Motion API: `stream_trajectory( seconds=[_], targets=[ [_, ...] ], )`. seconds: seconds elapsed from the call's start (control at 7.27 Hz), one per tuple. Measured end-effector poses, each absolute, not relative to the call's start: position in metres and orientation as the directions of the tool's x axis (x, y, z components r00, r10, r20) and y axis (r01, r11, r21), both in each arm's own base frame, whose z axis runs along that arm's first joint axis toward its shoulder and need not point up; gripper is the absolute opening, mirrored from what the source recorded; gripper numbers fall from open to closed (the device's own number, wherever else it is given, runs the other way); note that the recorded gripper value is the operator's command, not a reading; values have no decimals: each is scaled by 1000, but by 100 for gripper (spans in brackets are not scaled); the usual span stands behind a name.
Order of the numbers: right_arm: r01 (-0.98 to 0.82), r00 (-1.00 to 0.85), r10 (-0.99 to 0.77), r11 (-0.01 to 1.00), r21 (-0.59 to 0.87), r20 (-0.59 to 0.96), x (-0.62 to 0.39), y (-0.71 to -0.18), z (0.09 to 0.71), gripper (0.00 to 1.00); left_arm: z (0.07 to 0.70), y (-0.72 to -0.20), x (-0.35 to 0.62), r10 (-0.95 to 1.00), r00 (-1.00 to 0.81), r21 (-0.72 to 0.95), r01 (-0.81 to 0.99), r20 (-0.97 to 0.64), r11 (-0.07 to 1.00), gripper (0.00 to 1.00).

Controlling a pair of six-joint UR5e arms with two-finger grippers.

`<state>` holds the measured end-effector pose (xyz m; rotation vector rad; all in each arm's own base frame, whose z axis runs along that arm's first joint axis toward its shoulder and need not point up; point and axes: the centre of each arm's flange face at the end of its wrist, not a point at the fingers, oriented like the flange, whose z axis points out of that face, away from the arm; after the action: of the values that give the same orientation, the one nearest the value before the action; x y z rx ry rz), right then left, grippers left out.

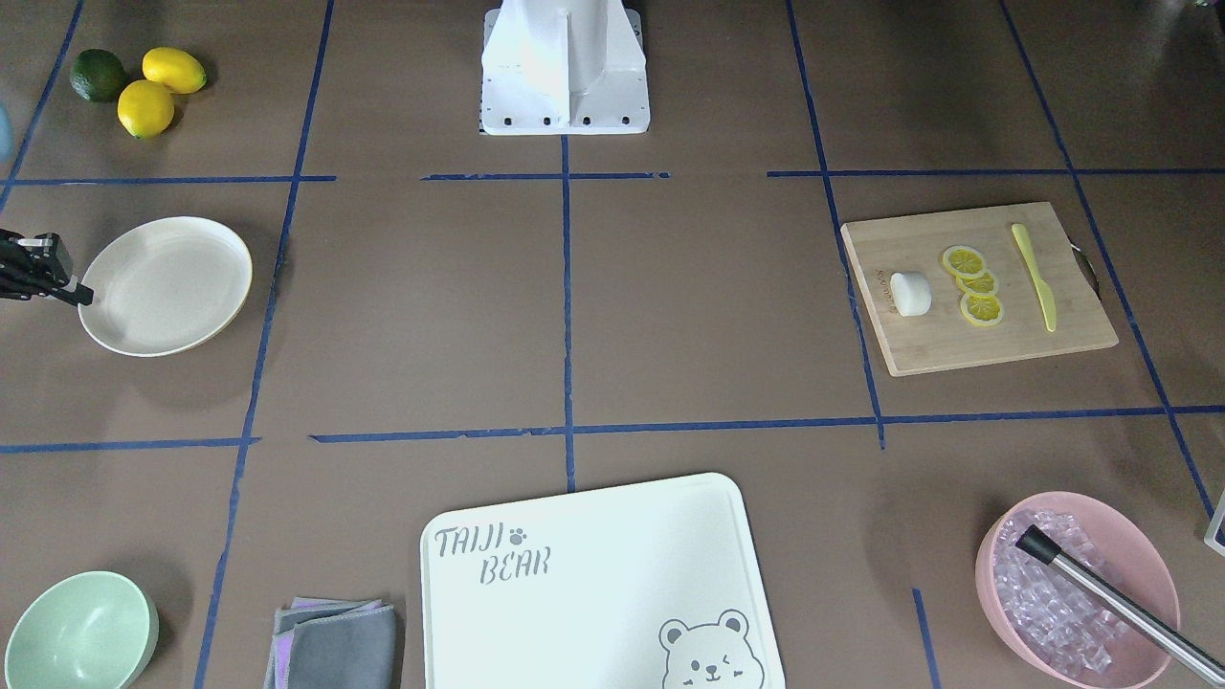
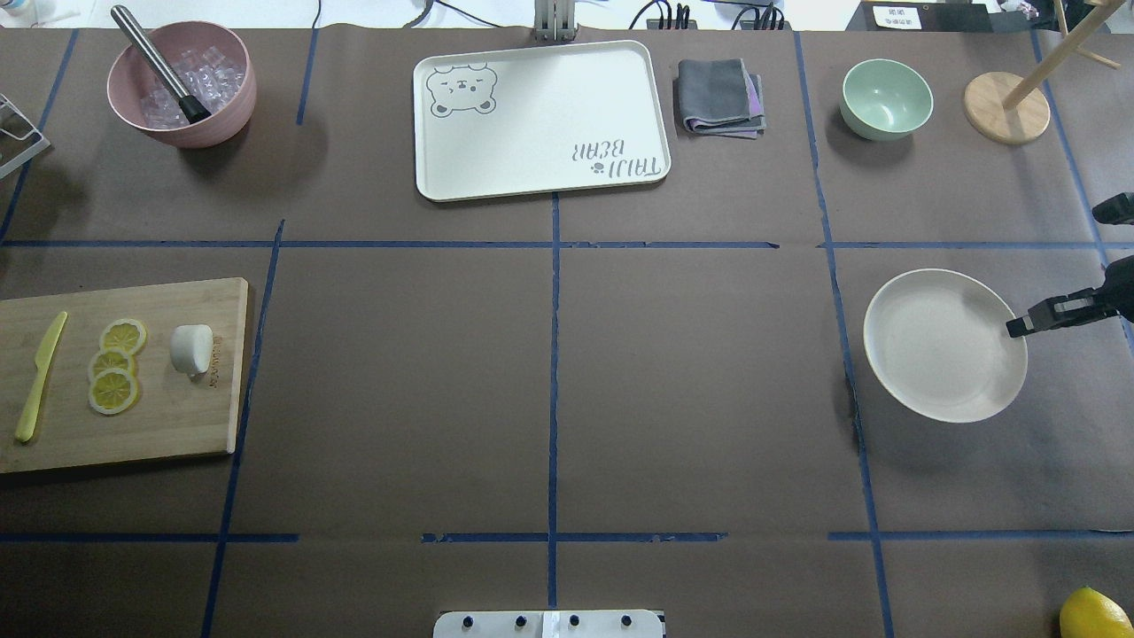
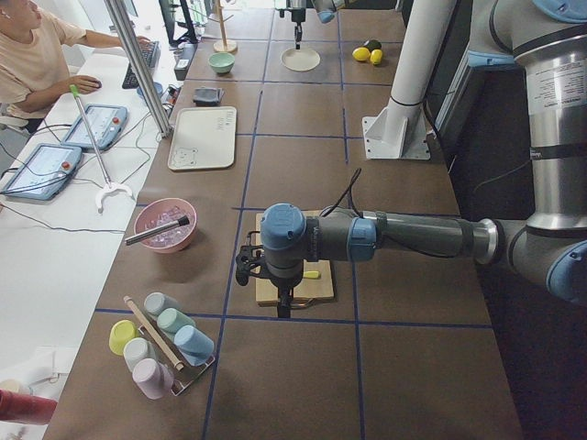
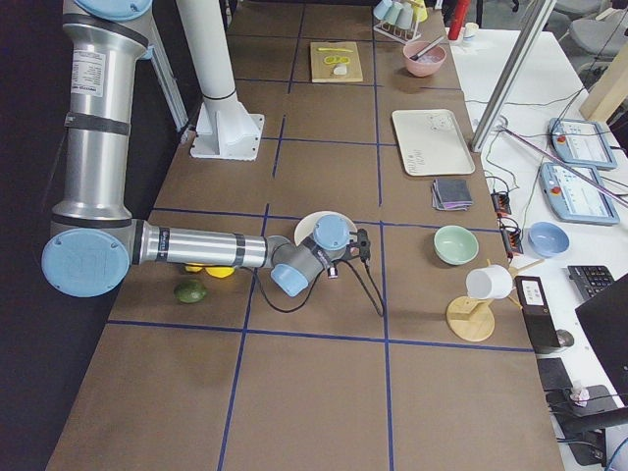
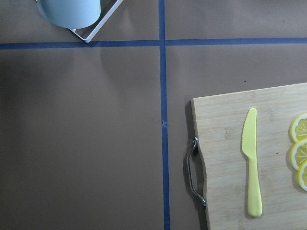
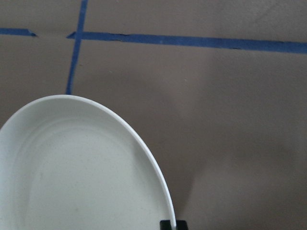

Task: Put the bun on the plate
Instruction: 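Slide the cream plate with the right gripper toward the table center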

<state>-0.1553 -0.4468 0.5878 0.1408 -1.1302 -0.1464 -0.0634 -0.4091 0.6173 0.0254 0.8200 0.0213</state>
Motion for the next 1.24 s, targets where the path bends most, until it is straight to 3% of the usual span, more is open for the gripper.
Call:
stream_trajectory(
  seconds=[0.28, 0.69, 0.96, 1.24],
  targets=[
    [13, 358, -150, 988, 156, 921, -198, -488, 514, 0, 617, -409, -64, 29, 682, 32, -9, -731, 999, 100],
    [-40, 339, 3, 999, 12, 941, -344, -516, 376, 0, 618, -407, -64, 27, 681, 29, -8, -732, 1000, 100],
    [-82, 406, 55, 996, -23, 912, -445, -496, 311, 0, 618, -404, -63, 27, 681, 28, -9, -732, 1000, 100],
    [-100, 459, 69, 995, -25, 886, -513, -457, 287, 0, 618, -404, -63, 28, 681, 29, -10, -732, 1000, 100]
  ],
)
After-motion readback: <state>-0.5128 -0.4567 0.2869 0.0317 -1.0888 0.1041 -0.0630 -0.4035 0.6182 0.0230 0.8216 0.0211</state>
